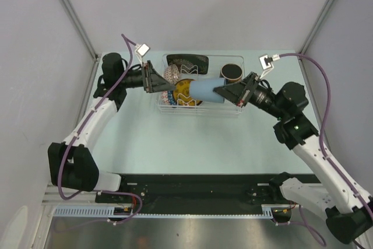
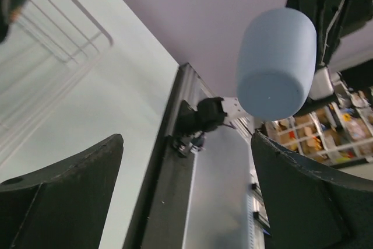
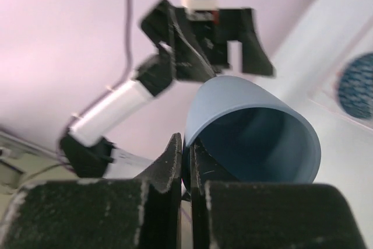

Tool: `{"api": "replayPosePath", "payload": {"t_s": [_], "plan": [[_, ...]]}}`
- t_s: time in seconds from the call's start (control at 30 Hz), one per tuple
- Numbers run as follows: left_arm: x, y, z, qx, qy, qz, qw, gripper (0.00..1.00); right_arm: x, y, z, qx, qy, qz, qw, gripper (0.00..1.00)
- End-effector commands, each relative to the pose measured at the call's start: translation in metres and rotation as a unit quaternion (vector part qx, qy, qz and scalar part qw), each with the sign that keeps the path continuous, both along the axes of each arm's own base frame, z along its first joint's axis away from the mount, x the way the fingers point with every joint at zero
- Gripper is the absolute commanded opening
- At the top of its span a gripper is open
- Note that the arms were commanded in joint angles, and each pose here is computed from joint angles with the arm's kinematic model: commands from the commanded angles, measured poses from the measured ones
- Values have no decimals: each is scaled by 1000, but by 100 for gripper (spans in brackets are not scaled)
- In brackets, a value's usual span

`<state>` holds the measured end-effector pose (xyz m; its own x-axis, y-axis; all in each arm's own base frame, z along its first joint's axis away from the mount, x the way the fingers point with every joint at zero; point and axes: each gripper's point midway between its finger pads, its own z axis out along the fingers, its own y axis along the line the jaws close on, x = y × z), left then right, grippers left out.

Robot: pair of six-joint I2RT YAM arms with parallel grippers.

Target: Load the mixed dishes into the dish rack

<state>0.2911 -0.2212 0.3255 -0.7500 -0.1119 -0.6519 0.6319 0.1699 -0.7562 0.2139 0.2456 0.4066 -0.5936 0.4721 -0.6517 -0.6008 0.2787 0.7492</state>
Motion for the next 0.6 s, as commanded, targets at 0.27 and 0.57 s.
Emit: {"api": "replayPosePath", "payload": {"t_s": [0.27,0.57], "plan": [[-54,-28,54,-71,-37,-142,987,95,4,24,37,113,-10,87,990,0],[-70,-45,55,-83,-16,-173,981,95,10,29,32,127,-14,85,988,0]]}}
